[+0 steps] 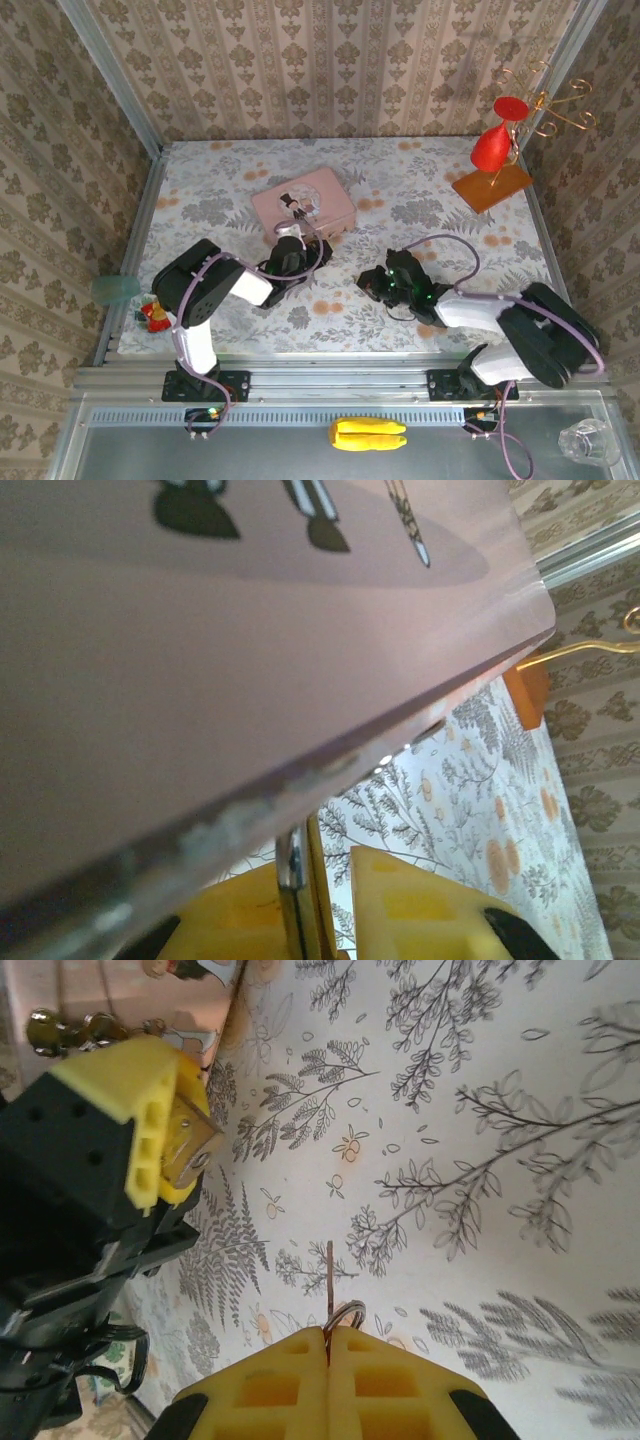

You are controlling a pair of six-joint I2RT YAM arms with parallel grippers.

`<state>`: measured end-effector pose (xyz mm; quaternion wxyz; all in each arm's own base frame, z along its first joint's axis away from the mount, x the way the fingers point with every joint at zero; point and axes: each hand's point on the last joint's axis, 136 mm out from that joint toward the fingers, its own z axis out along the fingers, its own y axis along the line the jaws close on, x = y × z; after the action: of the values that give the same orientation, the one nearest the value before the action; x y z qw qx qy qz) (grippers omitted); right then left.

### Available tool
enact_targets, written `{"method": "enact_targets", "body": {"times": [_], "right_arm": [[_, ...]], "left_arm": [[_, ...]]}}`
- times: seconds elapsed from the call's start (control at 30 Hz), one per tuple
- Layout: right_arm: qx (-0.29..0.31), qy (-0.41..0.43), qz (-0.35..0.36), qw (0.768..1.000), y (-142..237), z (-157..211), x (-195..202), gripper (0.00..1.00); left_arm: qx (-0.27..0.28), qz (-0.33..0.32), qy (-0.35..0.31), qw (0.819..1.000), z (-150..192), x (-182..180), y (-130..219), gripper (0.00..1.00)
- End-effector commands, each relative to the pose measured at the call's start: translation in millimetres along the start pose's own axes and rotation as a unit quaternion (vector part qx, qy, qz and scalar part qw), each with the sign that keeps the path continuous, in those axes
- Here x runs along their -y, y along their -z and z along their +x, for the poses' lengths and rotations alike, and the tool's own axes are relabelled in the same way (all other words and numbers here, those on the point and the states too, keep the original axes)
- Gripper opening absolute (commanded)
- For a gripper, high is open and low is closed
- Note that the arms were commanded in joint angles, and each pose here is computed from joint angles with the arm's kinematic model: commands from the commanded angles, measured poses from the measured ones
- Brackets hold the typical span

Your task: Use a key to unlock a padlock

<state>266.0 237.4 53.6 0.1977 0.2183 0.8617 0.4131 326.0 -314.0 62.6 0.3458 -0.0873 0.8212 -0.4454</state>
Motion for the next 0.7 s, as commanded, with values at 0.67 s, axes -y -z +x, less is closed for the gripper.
{"method": "enact_targets", "body": {"times": [0.67], "right_arm": [[-0.008,-0.036,-0.175,0.984,-17,-18,-52,0.00]], "left_arm": [[-0.009,0.075,0.146,0.986,3,32,4,0.00]]}}
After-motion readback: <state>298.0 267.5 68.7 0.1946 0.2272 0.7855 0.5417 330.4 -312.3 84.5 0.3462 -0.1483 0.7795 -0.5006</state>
